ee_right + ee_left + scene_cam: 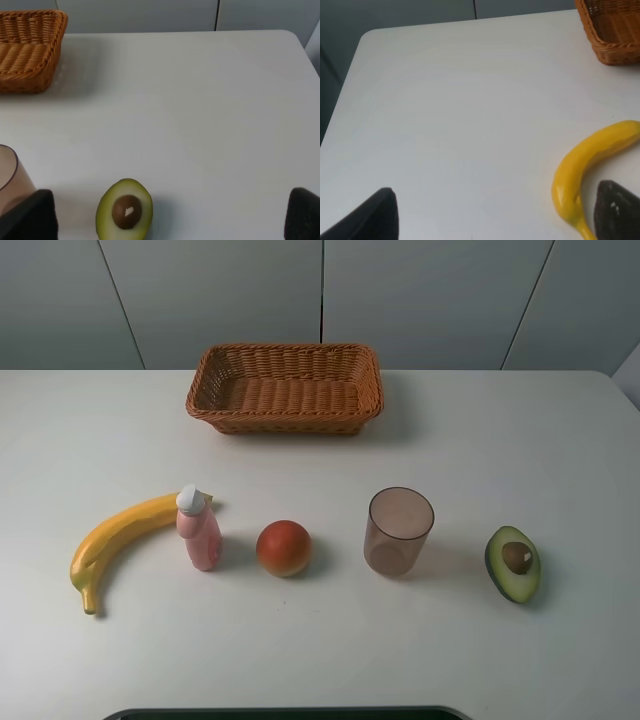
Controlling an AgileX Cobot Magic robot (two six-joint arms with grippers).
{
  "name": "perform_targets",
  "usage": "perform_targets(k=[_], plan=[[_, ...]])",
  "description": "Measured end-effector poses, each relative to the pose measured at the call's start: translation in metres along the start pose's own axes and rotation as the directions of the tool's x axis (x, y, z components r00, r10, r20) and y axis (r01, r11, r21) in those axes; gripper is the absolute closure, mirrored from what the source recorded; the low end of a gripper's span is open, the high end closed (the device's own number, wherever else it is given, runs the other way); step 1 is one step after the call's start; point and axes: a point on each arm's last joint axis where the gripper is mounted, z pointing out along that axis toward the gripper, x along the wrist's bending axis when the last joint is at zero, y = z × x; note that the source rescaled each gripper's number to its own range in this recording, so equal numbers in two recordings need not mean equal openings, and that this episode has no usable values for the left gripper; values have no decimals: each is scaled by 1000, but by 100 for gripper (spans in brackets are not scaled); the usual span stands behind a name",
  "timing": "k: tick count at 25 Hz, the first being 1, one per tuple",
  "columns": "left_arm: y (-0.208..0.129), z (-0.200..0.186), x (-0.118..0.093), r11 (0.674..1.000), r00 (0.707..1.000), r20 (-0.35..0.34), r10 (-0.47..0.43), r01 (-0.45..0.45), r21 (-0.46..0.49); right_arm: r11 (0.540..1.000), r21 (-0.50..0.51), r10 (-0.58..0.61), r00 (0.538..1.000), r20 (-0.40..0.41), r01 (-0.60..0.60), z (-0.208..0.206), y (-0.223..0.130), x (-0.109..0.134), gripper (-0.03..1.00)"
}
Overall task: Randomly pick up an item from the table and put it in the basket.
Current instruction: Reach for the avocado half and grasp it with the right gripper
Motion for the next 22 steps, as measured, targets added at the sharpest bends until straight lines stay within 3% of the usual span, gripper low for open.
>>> perform_targets(k=[22], plan=[[0, 0, 0, 1000, 1000, 0, 0, 0, 0, 1000, 0, 0, 1000, 0, 0, 0, 0, 0, 3]])
